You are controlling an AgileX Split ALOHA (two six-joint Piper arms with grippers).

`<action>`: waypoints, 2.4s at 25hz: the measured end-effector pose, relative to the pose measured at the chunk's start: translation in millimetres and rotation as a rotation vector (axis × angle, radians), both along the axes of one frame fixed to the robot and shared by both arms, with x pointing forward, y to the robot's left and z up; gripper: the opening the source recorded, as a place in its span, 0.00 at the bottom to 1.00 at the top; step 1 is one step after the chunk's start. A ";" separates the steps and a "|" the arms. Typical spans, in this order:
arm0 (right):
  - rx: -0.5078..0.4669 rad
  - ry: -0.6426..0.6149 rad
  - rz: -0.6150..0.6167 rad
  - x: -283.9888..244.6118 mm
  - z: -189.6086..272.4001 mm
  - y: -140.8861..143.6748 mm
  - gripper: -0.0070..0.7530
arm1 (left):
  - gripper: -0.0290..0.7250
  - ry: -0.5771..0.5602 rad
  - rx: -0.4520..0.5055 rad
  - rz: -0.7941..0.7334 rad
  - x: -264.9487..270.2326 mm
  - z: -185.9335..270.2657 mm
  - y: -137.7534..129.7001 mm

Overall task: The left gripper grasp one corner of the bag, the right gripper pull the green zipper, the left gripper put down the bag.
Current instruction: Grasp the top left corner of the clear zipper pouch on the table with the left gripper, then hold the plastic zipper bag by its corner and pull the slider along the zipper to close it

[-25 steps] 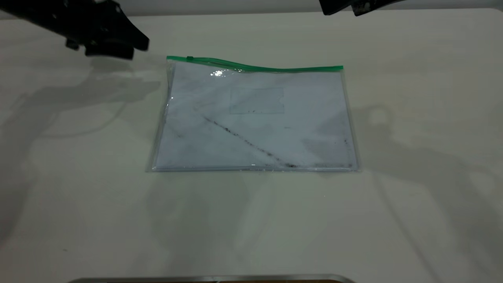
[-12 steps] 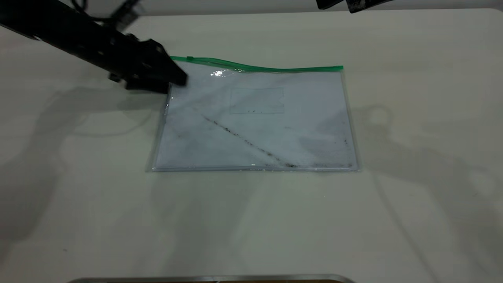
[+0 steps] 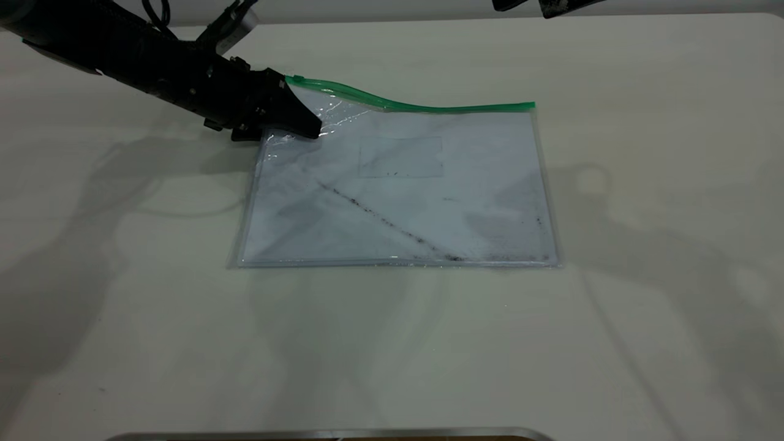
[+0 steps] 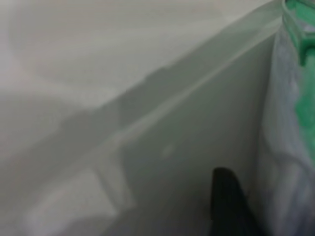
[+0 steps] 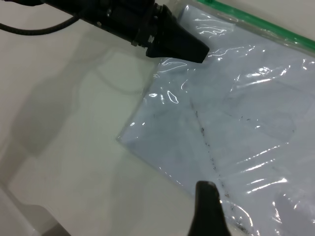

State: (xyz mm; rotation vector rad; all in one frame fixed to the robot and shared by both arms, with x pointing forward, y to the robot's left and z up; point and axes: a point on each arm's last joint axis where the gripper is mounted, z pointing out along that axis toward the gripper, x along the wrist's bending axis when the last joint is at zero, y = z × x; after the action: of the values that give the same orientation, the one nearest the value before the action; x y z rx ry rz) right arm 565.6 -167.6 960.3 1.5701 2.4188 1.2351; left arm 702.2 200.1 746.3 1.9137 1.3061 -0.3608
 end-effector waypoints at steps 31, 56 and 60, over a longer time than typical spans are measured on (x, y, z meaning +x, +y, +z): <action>0.076 -0.208 0.282 65.0 -76.3 55.6 0.78 | 0.13 -0.401 0.353 -0.842 -23.2 100.7 -49.8; -0.065 -0.332 0.296 88.7 -114.1 89.2 0.71 | 0.13 -0.659 0.470 -0.982 -16.8 99.4 -70.2; -0.050 -0.342 0.303 93.6 -116.2 92.6 0.71 | 0.13 -0.659 0.470 -0.982 -16.8 99.4 -70.2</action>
State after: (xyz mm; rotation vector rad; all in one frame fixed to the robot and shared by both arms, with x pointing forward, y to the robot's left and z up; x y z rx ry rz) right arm 659.1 -75.0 844.0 0.9075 2.4894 1.3398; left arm 685.4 129.9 845.7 2.6531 -0.0552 0.1431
